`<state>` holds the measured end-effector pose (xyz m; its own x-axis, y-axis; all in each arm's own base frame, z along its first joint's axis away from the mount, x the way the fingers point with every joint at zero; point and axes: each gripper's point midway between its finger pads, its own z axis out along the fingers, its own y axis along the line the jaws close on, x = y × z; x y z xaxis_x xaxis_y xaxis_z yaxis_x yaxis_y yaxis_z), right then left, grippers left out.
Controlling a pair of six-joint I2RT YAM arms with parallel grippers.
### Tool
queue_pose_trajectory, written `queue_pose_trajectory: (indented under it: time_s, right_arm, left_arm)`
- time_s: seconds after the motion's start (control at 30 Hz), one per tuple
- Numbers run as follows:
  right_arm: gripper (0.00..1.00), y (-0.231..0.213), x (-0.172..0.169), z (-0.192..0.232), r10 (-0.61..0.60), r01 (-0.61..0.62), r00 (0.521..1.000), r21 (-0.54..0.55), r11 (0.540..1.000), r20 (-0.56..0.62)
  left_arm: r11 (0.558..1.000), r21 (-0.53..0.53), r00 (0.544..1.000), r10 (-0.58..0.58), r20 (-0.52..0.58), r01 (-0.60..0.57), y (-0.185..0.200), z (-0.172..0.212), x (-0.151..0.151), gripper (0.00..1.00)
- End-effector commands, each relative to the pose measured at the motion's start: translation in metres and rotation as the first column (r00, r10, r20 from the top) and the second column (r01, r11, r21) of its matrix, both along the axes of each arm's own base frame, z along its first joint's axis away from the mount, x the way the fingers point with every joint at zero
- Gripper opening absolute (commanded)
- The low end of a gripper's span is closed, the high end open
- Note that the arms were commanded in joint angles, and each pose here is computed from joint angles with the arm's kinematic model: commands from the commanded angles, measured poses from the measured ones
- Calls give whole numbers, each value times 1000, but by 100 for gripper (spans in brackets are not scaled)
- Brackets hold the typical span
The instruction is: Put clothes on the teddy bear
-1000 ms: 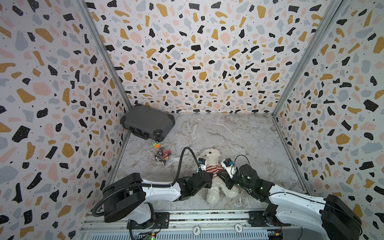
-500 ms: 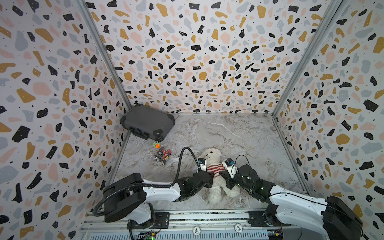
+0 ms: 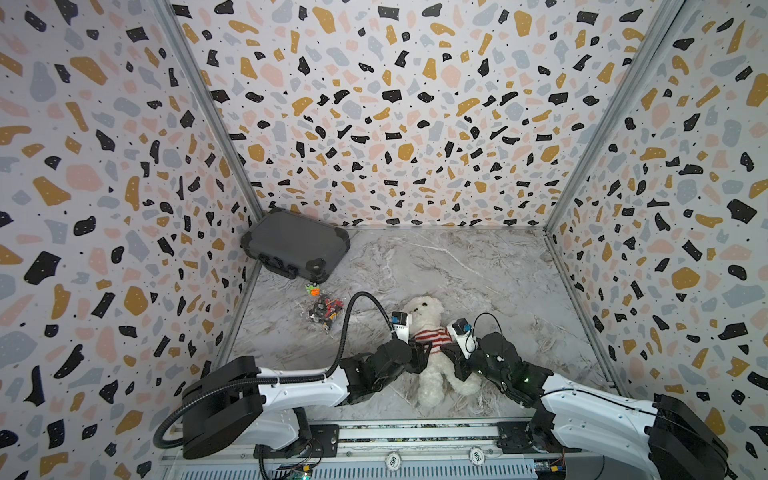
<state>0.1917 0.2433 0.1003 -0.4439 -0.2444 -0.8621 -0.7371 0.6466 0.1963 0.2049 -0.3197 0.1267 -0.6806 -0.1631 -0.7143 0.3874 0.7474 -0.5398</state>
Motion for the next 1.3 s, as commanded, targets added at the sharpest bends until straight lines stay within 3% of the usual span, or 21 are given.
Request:
queue_pose_trajectory:
  time_s: [0.0, 0.3, 0.5, 0.87, 1.27]
  right_arm:
    - [0, 4, -2, 4, 12, -12, 1000, 35, 999, -3]
    - [0, 12, -2, 8, 26, -26, 1000, 57, 998, -11]
    - [0, 17, -9, 7, 55, -54, 998, 63, 997, -16]
    - [0, 18, -19, 4, 85, -83, 996, 67, 994, -28]
    - [3, -3, -20, -6, -2, 7, 997, 66, 998, -81]
  left_arm:
    - [1000, -27, 999, 15, 33, -14, 0, 16, 6, 55]
    - [998, 6, 997, 57, 58, -57, 7, 28, 22, 55]
    - [998, 15, 997, 54, 50, -55, 0, 27, 38, 50]
    - [997, 82, 1000, 14, -8, -13, -31, -6, 58, 43]
    - [1000, 1, 1000, -19, -24, 19, -42, -16, 57, 42]
